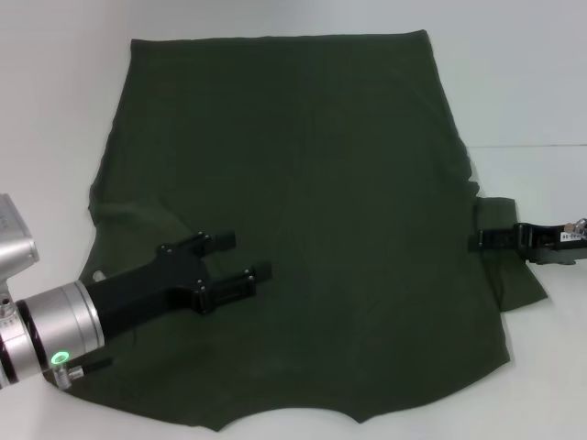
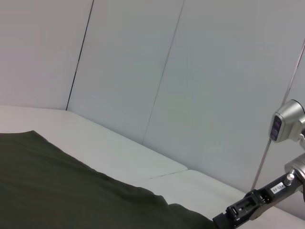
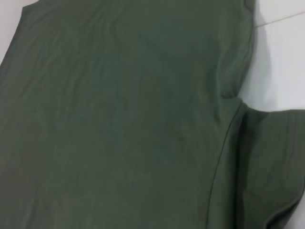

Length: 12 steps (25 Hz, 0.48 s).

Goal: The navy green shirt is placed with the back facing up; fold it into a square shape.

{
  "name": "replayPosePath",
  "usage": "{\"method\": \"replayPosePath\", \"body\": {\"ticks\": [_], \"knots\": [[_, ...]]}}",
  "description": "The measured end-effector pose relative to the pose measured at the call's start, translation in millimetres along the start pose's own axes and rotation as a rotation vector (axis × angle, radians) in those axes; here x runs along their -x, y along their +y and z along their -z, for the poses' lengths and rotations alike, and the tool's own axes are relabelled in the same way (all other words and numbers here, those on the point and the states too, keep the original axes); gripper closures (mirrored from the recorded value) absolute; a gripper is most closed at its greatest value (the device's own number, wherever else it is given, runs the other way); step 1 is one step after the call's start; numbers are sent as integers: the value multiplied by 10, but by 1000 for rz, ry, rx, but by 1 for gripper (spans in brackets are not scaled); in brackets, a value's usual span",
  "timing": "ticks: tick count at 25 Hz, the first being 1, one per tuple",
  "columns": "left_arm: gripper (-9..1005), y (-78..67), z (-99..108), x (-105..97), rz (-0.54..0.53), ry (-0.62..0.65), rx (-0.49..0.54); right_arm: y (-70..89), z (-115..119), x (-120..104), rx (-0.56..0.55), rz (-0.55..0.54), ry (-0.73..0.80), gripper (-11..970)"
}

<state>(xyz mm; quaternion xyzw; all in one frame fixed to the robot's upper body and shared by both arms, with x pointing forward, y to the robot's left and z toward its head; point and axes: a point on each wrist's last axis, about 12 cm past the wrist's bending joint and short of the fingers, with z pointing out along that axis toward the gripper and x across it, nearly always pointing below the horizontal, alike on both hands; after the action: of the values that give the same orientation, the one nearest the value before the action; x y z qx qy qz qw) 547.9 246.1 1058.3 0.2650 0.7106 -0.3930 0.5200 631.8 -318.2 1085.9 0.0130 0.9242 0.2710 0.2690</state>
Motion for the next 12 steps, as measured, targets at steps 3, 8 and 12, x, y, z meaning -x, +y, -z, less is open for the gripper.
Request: {"method": "replayPosePath", "body": {"ticks": [3, 8, 12], "knots": [[168, 0, -3, 3, -1, 0, -1, 3, -2, -2, 1, 1, 3, 46], [168, 0, -5, 5, -1, -1, -1, 7, -7, -11, -2, 5, 12, 198], [168, -2, -6, 6, -1, -2, -2, -5, -9, -23, -9, 5, 15, 217]]}}
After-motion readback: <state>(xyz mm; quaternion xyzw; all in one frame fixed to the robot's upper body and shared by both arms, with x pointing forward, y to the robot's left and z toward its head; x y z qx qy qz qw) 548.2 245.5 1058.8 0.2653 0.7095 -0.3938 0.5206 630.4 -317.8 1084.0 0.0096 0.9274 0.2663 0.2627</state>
